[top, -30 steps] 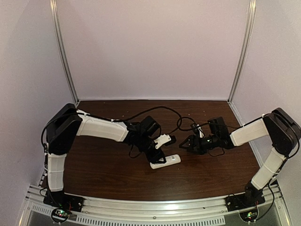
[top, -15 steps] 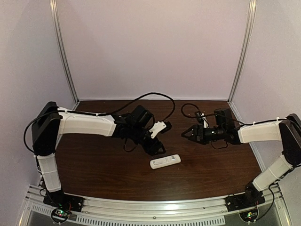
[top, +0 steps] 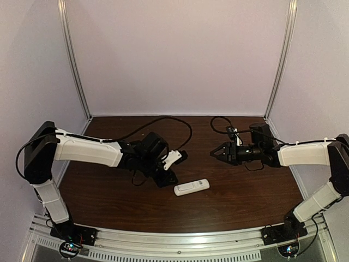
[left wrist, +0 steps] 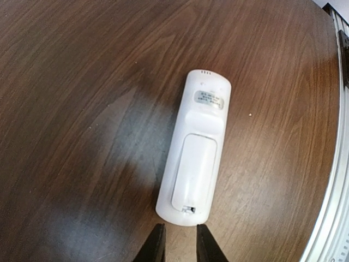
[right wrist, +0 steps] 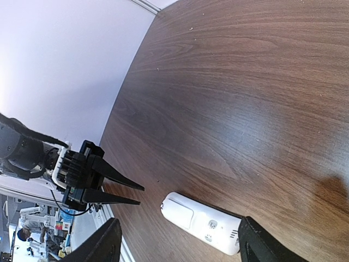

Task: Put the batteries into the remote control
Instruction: Press the battery cover on the remote control.

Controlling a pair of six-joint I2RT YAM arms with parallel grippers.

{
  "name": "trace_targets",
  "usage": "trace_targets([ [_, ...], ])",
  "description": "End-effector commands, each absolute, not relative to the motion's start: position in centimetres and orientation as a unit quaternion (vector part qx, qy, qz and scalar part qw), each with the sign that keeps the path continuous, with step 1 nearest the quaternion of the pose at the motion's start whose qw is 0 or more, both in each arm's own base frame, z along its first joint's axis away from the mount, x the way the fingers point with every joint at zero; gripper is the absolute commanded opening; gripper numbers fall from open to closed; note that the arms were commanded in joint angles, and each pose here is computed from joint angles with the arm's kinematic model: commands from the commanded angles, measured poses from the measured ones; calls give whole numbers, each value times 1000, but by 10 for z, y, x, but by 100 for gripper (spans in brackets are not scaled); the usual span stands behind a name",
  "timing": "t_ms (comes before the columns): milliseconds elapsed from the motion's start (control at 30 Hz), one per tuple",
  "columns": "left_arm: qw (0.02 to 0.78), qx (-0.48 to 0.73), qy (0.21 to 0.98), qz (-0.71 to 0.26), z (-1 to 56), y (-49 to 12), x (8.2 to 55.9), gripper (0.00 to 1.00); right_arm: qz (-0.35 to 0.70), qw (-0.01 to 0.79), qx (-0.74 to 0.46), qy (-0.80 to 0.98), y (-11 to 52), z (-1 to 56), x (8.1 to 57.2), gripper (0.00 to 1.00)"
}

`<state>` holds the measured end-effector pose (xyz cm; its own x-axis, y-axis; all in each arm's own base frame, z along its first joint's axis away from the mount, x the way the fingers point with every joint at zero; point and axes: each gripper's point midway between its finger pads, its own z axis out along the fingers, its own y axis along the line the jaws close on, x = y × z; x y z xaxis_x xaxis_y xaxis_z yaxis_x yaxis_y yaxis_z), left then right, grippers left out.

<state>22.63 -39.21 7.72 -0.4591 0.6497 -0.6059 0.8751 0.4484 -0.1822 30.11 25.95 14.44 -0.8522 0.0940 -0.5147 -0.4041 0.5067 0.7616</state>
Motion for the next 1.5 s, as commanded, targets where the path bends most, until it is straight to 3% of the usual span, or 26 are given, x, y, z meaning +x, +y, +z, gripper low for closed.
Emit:
trace_targets([
  [0,241,472,815,-236,73,-399,228,21,489,251,-94,830,260,141,298,74],
  [533,225,496,804,-240,64,-419,230,13,484,246,-93,834,260,134,298,72],
  [1100,154,521,820,-182,0,-399,206,8,475,243,-88,841,258,127,301,69],
  [1333,190,506,820,-187,33,-413,221,11,482,248,-90,835,259,135,300,68],
  [1467,238,467,827,-202,73,-418,237,26,497,247,-100,826,265,144,296,65],
])
